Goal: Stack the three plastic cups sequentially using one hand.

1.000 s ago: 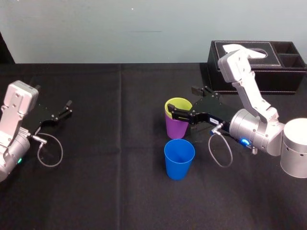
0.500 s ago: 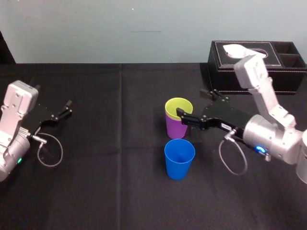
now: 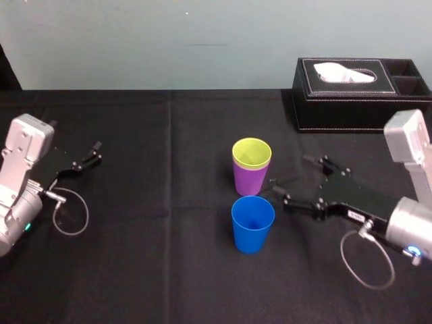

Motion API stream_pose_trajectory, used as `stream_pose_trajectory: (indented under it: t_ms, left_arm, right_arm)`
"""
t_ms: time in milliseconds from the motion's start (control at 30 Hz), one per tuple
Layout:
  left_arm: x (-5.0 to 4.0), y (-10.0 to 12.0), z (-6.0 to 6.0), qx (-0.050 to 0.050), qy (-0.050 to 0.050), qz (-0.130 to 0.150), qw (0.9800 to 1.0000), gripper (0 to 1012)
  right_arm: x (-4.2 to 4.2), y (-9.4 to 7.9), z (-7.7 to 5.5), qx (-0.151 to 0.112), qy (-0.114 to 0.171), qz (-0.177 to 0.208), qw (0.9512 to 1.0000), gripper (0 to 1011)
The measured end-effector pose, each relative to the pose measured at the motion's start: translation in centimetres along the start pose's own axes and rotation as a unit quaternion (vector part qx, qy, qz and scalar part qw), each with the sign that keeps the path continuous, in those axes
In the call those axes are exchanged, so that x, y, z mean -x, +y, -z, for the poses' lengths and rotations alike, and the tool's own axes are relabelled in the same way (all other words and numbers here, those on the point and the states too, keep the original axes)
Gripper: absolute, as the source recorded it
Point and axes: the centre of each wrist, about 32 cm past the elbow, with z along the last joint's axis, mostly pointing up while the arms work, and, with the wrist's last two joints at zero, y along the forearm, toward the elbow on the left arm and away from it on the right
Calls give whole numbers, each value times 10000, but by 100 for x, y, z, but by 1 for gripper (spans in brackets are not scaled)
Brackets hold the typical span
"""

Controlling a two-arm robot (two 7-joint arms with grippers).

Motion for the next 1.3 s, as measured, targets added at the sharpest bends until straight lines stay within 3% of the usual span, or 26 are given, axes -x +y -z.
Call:
stream_pose_trajectory:
  t_ms: [233,467,833,1300]
  left_arm:
    - [0,0,0,0,0,0,10000,1012]
    - [0,0,0,0,0,0,10000,1011]
    - [0,0,0,0,0,0,10000,1011]
    - [0,0,0,0,0,0,10000,1011]
  right_arm:
    - [70,-172,152,182,-101,-272,9994,1003]
    - [127,-212,290,387,-103,-416,9983,1003]
    - [179,-119,420,572,-99,-542,9968,1003]
    - [185,25,423,571,-113,-625,9963,1003]
